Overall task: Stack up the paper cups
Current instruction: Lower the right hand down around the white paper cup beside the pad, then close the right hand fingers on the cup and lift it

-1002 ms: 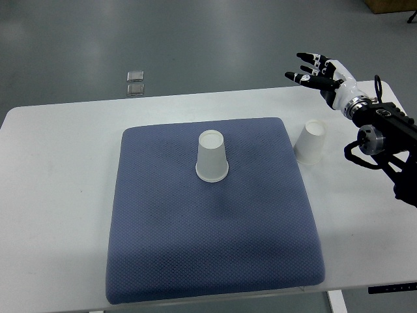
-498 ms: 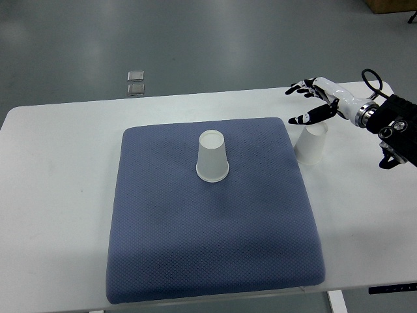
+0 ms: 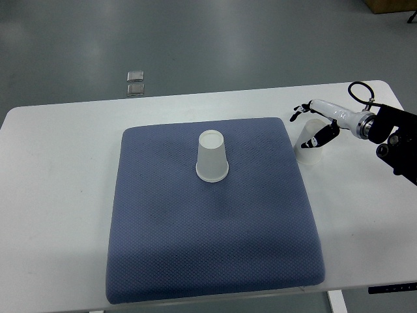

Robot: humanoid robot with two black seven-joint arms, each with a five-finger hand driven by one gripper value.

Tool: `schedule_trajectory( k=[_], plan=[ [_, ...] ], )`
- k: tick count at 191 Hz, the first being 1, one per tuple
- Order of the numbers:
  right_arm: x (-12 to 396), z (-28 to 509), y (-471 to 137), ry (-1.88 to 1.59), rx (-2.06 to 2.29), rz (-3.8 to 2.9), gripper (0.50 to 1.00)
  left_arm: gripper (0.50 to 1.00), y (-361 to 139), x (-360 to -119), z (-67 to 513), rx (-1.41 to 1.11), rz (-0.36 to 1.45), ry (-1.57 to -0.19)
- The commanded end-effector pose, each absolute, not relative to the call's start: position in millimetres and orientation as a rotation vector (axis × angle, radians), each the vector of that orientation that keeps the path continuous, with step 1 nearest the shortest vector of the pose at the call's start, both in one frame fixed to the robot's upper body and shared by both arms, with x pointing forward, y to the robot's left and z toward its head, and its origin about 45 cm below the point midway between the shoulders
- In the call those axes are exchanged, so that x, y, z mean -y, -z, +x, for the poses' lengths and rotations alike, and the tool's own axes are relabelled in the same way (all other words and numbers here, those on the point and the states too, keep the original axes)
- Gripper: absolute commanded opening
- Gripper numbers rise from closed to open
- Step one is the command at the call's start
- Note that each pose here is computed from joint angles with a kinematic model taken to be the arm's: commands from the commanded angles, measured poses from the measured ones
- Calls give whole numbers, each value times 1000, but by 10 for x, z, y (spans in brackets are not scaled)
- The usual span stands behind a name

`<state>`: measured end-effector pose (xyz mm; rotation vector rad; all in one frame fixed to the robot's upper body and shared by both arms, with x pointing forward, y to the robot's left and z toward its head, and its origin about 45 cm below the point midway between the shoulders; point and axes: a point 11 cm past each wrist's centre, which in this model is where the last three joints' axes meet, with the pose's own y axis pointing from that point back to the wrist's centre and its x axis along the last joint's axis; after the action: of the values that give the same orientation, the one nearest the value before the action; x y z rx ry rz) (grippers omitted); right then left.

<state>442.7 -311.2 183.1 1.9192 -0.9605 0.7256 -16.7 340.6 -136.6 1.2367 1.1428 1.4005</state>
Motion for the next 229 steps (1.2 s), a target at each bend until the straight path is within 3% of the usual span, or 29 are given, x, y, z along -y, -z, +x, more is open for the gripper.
schedule_trajectory(
  k=[1, 93, 109, 136, 158, 166, 229],
  plan=[
    [3146, 4433, -1826, -755, 946, 1885, 915, 1000, 1366, -3406, -166, -1143, 1237, -1401],
    [3278, 4438, -1769, -864, 851, 1748, 891, 1000, 1366, -3406, -166, -1143, 1237, -1401],
    [3282, 4427, -1751, -869, 836, 1740, 860, 1000, 1366, -3406, -166, -1143, 1237, -1401],
    [3298, 4423, -1744, -868, 833, 1735, 748, 1000, 1366, -3406, -166, -1143, 1237, -1401],
    [3315, 4425, -1740, -865, 836, 1730, 543, 1000, 1366, -3406, -166, -1143, 1237, -1401],
    [3314, 4432, -1751, -870, 840, 1728, 503, 1000, 1366, -3406, -165, -1142, 1236, -1401],
    [3177, 4660, -2350, -1014, 920, 1741, 500, 1000, 1366, -3406, -166, -1143, 1237, -1401]
  ],
)
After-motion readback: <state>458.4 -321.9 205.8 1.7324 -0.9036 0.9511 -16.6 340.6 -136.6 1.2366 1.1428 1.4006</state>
